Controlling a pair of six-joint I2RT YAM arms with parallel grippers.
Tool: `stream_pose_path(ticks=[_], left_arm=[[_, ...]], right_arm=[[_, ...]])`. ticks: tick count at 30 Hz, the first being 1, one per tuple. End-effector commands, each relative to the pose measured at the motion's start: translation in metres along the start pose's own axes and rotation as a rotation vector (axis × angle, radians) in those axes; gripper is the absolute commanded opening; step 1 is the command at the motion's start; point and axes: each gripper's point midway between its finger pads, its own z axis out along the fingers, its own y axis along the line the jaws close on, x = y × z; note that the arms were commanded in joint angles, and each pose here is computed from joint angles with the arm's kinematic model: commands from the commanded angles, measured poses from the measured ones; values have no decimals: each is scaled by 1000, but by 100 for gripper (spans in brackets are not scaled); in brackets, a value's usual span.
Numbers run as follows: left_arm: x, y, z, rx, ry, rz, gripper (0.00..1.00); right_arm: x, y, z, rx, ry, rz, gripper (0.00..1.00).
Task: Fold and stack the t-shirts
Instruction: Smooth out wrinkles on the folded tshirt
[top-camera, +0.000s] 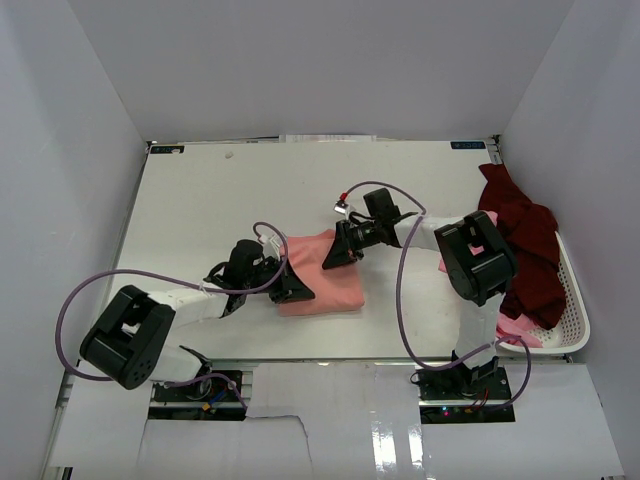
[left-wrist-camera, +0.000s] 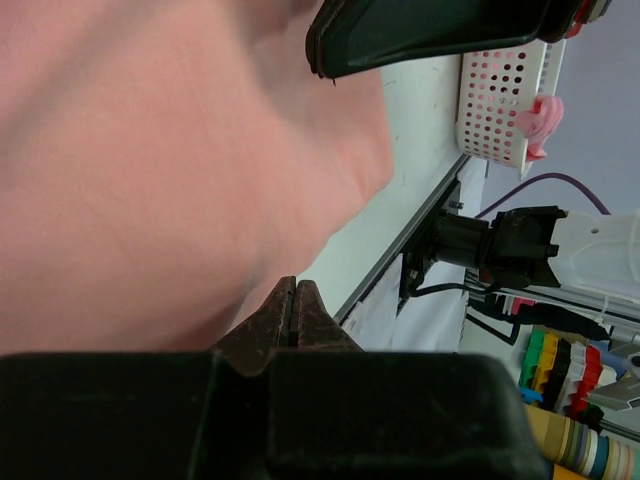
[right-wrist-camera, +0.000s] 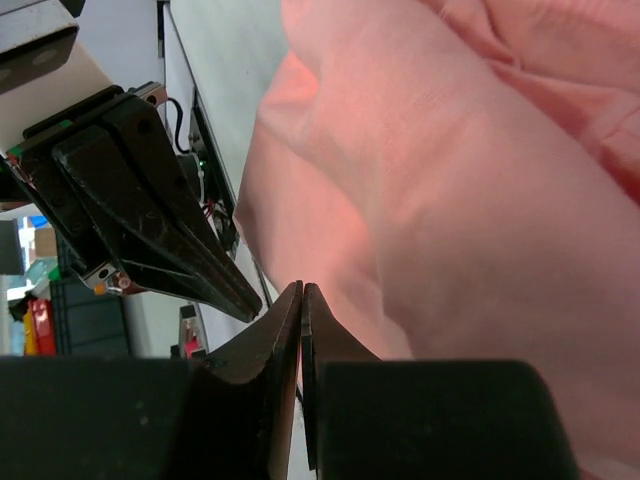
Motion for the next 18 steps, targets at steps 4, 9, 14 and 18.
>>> stream_pose_path(ticks=[4, 9, 14, 18], left_arm=[[2, 11, -3, -38, -54, 7, 0], [8, 46, 1, -184, -40, -22, 0], [20, 74, 6, -276, 7, -68, 0], [28, 89, 9, -320, 37, -82, 0]], right_arm=[[-4, 19, 19, -90, 43, -56, 8], [-3, 29, 37, -114, 72, -82, 8], [1, 24, 56, -115, 96, -100, 8], [-3, 18, 71, -120, 103, -116, 8]])
